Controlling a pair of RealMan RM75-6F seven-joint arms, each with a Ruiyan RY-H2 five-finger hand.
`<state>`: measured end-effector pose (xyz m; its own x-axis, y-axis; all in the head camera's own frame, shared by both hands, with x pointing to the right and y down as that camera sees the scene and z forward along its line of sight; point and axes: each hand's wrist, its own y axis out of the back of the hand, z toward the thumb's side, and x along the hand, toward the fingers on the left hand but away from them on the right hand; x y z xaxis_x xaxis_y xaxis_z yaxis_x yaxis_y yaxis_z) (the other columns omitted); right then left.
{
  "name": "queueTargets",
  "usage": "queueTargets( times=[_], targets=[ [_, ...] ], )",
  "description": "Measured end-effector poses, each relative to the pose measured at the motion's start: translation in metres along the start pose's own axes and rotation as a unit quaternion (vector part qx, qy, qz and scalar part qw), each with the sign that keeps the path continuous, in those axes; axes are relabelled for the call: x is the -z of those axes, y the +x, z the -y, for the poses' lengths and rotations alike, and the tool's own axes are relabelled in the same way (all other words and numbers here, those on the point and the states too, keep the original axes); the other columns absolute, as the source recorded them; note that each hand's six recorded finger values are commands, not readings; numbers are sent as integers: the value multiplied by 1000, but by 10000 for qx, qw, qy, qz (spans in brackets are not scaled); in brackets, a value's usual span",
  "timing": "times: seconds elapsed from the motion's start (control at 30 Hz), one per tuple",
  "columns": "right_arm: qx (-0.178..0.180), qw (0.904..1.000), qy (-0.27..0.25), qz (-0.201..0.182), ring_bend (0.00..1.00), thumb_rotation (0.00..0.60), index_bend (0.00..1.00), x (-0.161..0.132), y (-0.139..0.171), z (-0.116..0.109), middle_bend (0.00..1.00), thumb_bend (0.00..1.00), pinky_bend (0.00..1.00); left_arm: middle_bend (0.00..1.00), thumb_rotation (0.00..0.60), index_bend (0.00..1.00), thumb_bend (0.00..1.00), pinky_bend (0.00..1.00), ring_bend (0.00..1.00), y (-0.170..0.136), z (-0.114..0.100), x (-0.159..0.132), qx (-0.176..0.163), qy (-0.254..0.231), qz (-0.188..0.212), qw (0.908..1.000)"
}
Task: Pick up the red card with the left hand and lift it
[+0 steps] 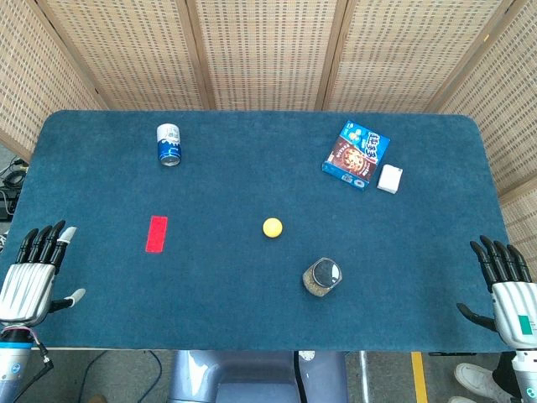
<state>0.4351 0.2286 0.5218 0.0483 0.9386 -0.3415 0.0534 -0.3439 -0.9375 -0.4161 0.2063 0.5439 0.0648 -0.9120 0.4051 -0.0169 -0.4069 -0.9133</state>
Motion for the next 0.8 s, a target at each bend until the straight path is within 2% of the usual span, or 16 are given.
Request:
queueTargets(
  times=[0.37,0.5,0.7,0.8],
  targets=[
    [-44,10000,-63,32,0,600,0,0,-1,-1,0,0,0,0,600,0,0,0,0,7,7,1,148,36,-75,9999],
    [-118,9999,-59,67,0,600,0,2,-3,2,0,0,0,0,600,0,0,0,0,28,19,-2,331,102,-19,9994],
    [-171,9996,-54,197,0,600,0,7,-8,5,0,0,0,0,600,0,0,0,0,82,58,-20,935,230,194,9952],
    [-195,9995,-46,261,0,600,0,11,-9,7,0,0,0,0,600,36,0,0,0,106,75,-29,1087,289,300,9932]
  ],
)
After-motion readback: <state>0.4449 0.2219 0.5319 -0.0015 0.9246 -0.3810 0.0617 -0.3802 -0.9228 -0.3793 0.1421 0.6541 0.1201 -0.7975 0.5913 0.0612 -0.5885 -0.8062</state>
